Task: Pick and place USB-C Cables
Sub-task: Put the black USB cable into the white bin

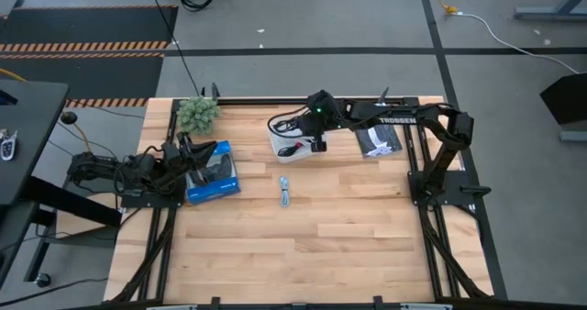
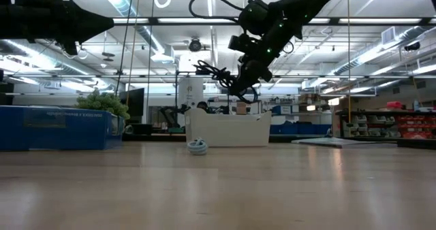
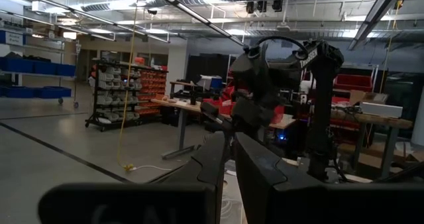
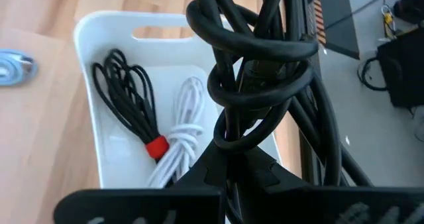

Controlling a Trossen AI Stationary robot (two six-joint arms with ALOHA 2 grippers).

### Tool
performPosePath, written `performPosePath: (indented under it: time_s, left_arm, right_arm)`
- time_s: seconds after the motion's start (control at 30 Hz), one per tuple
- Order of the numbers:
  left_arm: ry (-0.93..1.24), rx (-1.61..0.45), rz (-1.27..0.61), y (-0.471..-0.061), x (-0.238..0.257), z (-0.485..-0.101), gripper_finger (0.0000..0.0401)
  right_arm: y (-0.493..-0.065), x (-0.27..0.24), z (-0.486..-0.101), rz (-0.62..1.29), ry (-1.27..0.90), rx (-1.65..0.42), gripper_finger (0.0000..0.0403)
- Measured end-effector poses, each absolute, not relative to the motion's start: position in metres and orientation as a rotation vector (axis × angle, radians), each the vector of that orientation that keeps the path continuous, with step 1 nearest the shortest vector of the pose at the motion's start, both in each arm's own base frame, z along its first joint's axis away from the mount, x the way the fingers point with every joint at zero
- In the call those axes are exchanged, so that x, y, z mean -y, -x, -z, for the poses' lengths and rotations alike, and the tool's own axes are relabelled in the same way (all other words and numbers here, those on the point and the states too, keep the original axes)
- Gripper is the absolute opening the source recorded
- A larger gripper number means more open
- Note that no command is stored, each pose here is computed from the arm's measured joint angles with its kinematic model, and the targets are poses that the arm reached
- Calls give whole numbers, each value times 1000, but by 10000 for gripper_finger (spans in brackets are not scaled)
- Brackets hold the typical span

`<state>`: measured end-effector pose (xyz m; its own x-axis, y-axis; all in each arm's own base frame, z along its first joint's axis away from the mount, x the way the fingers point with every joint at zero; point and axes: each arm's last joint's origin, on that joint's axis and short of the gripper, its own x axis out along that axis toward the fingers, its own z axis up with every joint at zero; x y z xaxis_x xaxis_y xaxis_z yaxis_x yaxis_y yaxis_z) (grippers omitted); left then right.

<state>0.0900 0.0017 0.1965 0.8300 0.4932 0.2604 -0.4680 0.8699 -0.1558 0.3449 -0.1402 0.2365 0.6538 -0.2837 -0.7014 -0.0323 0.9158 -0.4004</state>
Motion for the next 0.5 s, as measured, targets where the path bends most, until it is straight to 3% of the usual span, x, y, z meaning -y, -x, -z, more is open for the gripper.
performPosePath:
  time_s: [0.5]
  left_arm:
    - [88,302,-509,-90,-2,-197,43]
  right_arm:
    - [-361,150,-194,116,391,-915,13]
